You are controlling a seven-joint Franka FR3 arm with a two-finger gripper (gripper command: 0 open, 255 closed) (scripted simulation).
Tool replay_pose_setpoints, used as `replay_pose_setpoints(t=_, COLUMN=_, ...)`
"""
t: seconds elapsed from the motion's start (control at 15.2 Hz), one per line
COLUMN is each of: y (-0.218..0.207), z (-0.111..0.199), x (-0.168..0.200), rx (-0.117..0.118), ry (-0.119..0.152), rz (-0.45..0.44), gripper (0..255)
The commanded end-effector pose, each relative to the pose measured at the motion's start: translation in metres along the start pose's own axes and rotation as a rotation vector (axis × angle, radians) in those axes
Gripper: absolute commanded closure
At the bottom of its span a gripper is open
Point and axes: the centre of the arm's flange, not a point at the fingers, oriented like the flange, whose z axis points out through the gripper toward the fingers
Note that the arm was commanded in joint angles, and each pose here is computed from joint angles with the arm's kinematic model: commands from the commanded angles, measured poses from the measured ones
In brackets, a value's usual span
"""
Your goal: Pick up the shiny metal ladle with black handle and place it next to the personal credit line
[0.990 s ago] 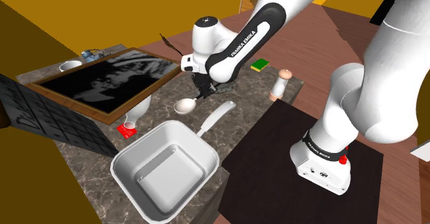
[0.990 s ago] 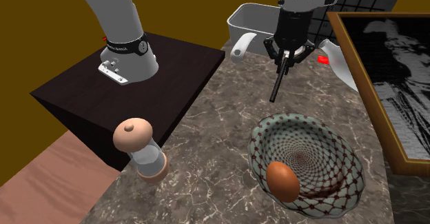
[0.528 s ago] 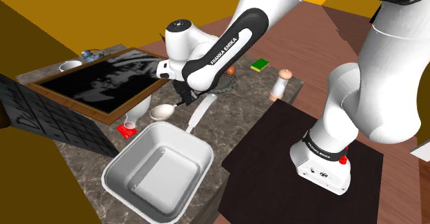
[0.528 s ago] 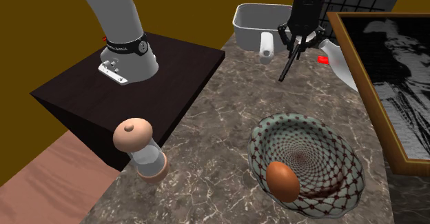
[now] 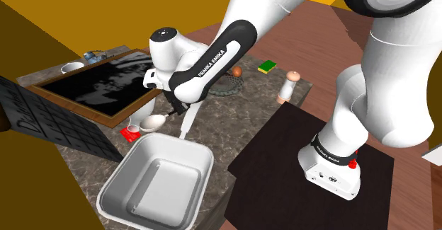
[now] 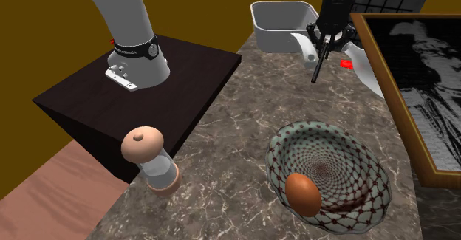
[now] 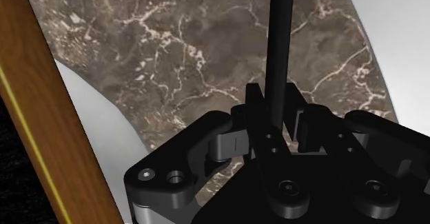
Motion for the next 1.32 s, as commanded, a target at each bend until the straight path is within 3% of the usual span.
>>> replay_pose_setpoints(t=0.0, y=-0.009, z=0.015, x=0.007, rx=0.012, ry=-0.003, rz=-0.013, gripper=255)
replay_pose_setpoints(t=0.92, y=-0.017, z=0.088, x=0.015, rx=0.012, ry=-0.003, rz=-0.013, gripper=255)
replay_pose_setpoints(t=1.25, y=-0.017, z=0.088, x=0.015, rx=0.012, ry=-0.003, rz=-0.013, gripper=255)
